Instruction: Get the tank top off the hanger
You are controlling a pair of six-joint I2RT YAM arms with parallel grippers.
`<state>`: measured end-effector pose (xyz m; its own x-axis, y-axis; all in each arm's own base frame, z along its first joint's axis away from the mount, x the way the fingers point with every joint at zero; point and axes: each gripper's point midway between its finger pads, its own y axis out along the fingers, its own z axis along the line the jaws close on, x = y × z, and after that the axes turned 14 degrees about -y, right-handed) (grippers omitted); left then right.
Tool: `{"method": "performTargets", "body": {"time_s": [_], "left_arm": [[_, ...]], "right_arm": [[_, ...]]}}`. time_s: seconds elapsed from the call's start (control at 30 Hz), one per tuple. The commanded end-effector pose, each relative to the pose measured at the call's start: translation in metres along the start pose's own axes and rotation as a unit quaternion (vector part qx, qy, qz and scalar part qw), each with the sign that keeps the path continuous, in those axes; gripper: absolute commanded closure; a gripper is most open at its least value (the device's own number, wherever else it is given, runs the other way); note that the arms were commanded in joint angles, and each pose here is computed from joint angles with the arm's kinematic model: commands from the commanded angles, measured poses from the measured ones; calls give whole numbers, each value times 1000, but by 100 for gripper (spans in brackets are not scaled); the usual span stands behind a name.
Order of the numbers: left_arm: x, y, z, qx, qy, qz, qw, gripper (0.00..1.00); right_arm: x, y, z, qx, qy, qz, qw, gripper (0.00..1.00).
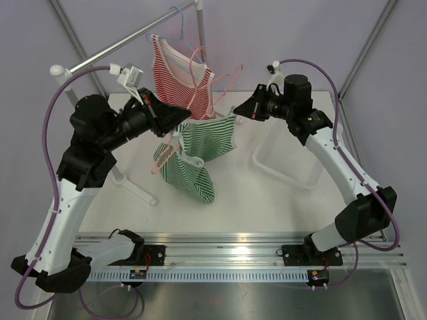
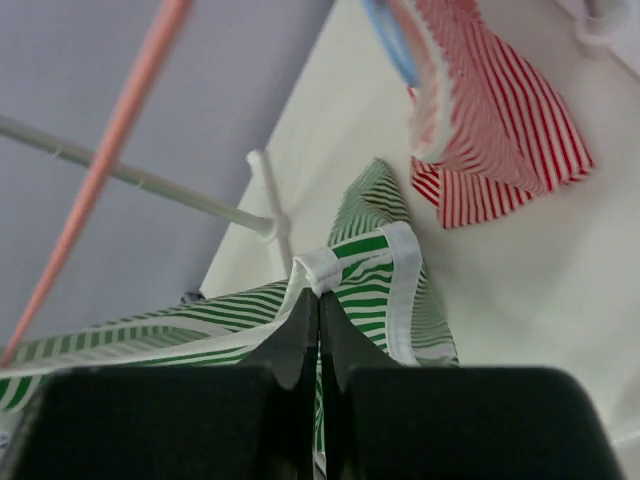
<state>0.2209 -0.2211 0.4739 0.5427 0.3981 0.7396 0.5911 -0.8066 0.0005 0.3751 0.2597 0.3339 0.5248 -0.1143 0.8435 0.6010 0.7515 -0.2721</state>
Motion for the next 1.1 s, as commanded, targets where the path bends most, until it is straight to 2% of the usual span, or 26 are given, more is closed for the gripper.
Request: {"method": "performTargets", "body": {"time_s": [0.0,0.1,0.17,0.2,0.23,0.27,0.3,0.37,0.4,0.43,0.6,0.7,0.87,0.97,1.07], "left_arm": [[78,17,-54,-77,81,-105,988,100],[98,42,-57,-80,93,-110,986,100],[116,64,-59,-89,96,-123,984,100],[121,72,-58,-90,95,-127,983,100],[132,72,-68,-105,103,-142,979,100],[135,89,-61,-108,100,-143,979,100],[139,92,-63,-113,101,-147,978,100],[151,100,-65,-118,104,-163,974,100],[154,101,-65,-115,111,-169,973,100],[158,100,-66,-115,117,-176,971,100],[177,92,-76,-108,135,-210,962,100],[178,91,-80,-118,133,-210,961,100],[178,89,-88,-134,126,-210,960,100],[176,78,-88,-117,131,-207,962,100],[171,61,-69,-60,133,-218,965,100]], "right_arm": [[69,-57,94,162,-102,-97,977,100],[73,-82,134,219,-137,-92,962,100],[75,-96,160,259,-189,-85,943,100],[60,-97,170,276,-193,-55,940,100],[54,-100,181,297,-211,-44,930,100],[45,-99,184,307,-241,-36,920,100],[25,-97,187,314,-232,-1,921,100],[7,-81,171,273,-252,23,928,100],[-17,-72,155,245,-238,63,938,100],[-24,-62,132,186,-244,77,949,100],[-105,-41,42,36,-235,206,949,100],[-135,-38,1,-42,-224,244,943,100],[-165,-34,-15,-49,-209,284,934,100],[-156,-31,3,-19,-193,252,948,100],[-134,-28,22,8,-191,213,958,100]]}}
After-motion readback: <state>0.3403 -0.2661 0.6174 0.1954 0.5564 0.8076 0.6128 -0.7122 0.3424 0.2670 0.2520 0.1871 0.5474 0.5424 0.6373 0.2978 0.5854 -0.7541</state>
